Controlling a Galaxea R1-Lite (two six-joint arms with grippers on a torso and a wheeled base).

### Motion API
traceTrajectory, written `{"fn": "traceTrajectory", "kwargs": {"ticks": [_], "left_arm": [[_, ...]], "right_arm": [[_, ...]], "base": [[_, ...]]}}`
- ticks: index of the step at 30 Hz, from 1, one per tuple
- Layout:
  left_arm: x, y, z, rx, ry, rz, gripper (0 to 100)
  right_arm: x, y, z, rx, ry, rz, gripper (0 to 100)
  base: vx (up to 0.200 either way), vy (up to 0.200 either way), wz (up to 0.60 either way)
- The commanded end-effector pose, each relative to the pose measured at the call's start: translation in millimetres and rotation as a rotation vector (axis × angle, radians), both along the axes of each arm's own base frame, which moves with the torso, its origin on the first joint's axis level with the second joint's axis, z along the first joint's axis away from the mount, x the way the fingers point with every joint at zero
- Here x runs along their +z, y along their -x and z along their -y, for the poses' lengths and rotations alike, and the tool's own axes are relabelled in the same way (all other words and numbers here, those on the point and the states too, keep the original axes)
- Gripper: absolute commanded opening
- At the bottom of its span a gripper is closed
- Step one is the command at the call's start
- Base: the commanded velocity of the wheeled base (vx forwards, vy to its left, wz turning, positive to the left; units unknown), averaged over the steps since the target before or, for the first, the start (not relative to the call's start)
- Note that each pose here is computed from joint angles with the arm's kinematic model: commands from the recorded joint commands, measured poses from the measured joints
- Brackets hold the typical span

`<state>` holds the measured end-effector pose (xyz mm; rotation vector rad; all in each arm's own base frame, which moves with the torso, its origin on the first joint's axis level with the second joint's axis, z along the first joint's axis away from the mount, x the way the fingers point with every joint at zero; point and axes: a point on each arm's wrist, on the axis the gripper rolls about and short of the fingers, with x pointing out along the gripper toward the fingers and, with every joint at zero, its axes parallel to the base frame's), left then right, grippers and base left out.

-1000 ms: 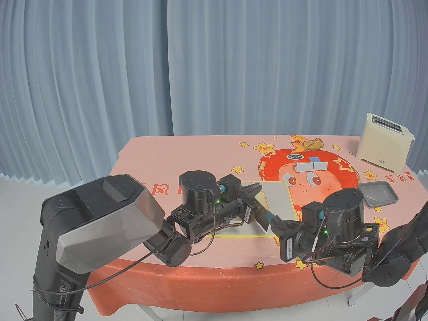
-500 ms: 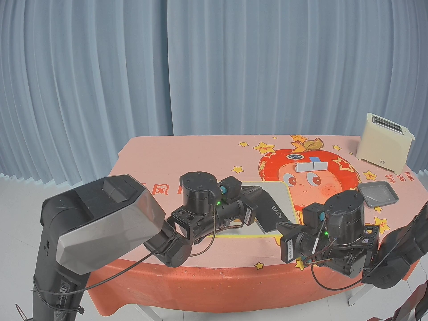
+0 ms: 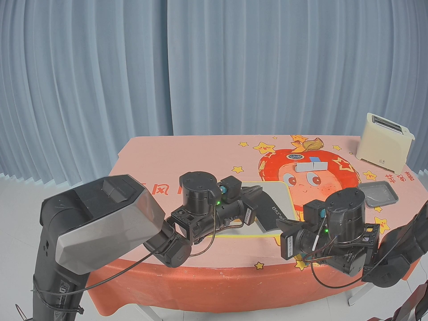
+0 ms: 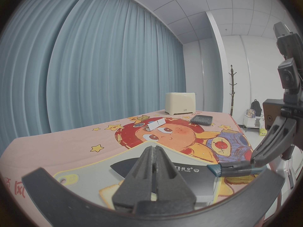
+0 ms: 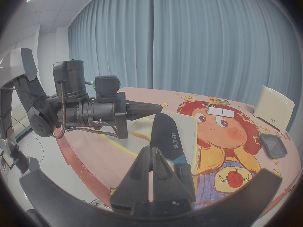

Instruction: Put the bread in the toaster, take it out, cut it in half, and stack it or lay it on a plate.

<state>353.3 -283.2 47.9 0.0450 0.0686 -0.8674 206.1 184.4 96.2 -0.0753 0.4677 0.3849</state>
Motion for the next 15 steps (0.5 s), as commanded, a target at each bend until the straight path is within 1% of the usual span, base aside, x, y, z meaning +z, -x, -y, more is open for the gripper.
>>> {"fn": "traceTrajectory", "kwargs": {"ticks": [1, 4, 5, 6, 9, 10, 11, 13, 15], "left_arm": [[10, 2, -3, 0.002, 0.01, 0.012, 0], [12, 5, -4, 0.0, 0.009, 0.011, 0], [15, 6, -4, 0.0, 0.013, 0.016, 0], [16, 6, -5, 0.0, 0.013, 0.016, 0], [18, 8, -6, 0.002, 0.013, 0.017, 0], [18, 8, -6, 0.002, 0.013, 0.017, 0], [18, 8, -6, 0.002, 0.013, 0.016, 0], [17, 9, -6, 0.0, 0.01, 0.015, 0], [17, 9, -6, 0.0, 0.01, 0.015, 0]], "right_arm": [[6, -8, 9, -0.043, -0.031, 0.004, 100], [5, -13, 13, -0.064, -0.029, -0.006, 100], [3, -19, 19, -0.086, -0.018, -0.023, 100], [2, -21, 23, -0.088, -0.008, -0.048, 100], [-3, -19, 25, -0.059, 0.023, -0.13, 100], [-3, -19, 25, -0.059, 0.023, -0.13, 100], [-7, -16, 27, -0.051, 0.053, -0.177, 100], [-10, -16, 28, -0.054, 0.072, -0.201, 100], [-10, -16, 28, -0.055, 0.072, -0.202, 100]], "base": [[0.0, 0.0, 0.0], [0.0, 0.0, 0.0], [0.0, 0.0, 0.0], [0.0, 0.0, 0.0], [0.0, 0.0, 0.0], [0.0, 0.0, 0.0], [0.0, 0.0, 0.0], [0.0, 0.0, 0.0], [0.0, 0.0, 0.0]]}}
